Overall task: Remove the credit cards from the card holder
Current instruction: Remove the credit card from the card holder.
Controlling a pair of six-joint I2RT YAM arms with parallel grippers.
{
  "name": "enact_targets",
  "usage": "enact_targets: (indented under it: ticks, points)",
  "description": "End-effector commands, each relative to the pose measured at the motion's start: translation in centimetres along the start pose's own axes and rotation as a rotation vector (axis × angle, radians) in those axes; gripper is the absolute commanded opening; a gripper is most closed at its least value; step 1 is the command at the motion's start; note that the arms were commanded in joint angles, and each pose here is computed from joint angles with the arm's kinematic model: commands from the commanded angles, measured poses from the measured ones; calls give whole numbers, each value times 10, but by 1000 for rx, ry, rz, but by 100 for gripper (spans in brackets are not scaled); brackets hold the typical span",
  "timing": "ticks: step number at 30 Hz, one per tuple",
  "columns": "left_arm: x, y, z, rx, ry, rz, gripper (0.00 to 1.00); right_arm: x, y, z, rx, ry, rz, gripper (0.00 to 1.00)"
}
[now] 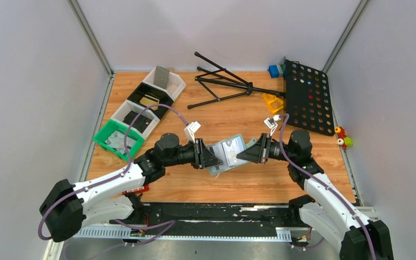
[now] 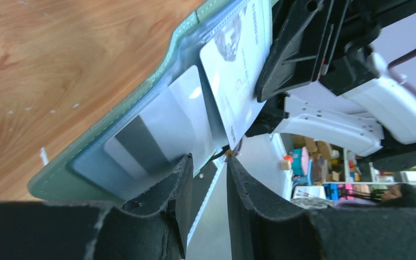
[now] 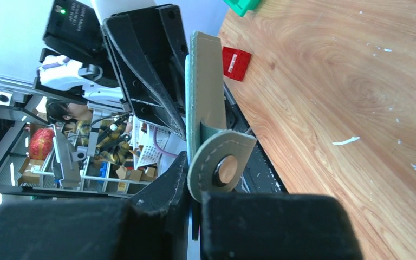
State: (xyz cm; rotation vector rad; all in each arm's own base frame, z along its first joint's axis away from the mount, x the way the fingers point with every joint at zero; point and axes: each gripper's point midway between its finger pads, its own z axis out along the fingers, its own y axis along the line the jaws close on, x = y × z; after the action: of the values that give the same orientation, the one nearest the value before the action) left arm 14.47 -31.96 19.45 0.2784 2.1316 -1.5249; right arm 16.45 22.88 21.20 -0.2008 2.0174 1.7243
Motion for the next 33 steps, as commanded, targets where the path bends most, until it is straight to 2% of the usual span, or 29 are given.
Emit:
enact_targets:
  ticks: [1,6,15,17,19,20,22,25,27,29,31,32,33]
  points:
    - [-19,-31,4,165,-94,-24,36,-2,36,-4,-116,-5,-53,0]
    - [-24,-41,4,244,-130,-58,34,2,42,-5,-139,0,-49,0]
    - [-25,-58,8,357,-111,-108,25,9,42,-3,-157,23,-28,0]
    - [-24,-58,9,360,-107,-109,17,10,42,-3,-160,26,-26,0]
    - [-24,-56,9,354,-106,-108,2,9,41,-3,-155,21,-24,0]
    - [-24,-54,9,342,-105,-109,0,8,41,-3,-149,17,-22,0]
    - [-23,-52,7,318,-108,-101,0,7,39,-2,-140,7,-17,5]
    - [-21,-46,5,276,-105,-85,0,5,39,-1,-141,8,-16,24]
    - [-19,-43,4,258,-97,-80,0,5,39,0,-150,15,-12,29]
    - [-17,-43,4,256,-86,-77,0,5,39,1,-159,20,-7,26]
    - [-13,-43,4,261,-66,-76,0,5,39,1,-160,23,-3,5]
    - [-13,-44,4,265,-59,-71,0,5,39,2,-157,26,-2,1]
    - [-12,-44,4,265,-55,-65,0,4,39,2,-154,29,-2,0]
